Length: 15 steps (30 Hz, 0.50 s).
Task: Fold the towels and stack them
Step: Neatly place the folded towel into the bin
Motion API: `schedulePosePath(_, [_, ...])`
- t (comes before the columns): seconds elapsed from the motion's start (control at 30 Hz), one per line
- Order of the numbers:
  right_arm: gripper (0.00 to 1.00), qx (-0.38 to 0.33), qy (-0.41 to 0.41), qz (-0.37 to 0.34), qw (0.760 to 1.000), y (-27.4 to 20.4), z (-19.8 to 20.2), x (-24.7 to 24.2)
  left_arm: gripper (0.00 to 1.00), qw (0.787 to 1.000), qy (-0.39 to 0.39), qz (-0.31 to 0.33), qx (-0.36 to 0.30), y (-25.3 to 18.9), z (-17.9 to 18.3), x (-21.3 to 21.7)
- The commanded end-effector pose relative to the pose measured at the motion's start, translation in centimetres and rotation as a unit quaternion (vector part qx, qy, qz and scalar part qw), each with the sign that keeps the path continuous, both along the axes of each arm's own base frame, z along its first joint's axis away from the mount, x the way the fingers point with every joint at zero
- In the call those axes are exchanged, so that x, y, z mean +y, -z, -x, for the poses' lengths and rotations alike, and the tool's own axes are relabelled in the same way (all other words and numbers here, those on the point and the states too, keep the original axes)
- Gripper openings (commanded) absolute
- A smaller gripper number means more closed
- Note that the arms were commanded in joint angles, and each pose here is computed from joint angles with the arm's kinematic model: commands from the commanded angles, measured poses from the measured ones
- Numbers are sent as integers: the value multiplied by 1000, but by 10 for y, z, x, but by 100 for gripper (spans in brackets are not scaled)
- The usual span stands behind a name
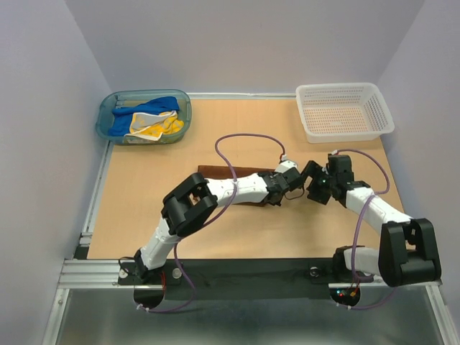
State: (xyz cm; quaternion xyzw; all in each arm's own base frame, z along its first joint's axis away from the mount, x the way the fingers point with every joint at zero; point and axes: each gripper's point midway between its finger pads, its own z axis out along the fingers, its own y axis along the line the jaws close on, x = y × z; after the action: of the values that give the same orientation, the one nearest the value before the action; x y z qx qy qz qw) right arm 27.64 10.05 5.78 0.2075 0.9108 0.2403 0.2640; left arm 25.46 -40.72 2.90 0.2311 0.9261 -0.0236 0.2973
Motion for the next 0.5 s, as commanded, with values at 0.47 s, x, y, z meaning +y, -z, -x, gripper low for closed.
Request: schedulePosePath(0.47, [92,31,-2,-221,975,9,-28,72,0,996,-7,86,1,-52,-5,-1])
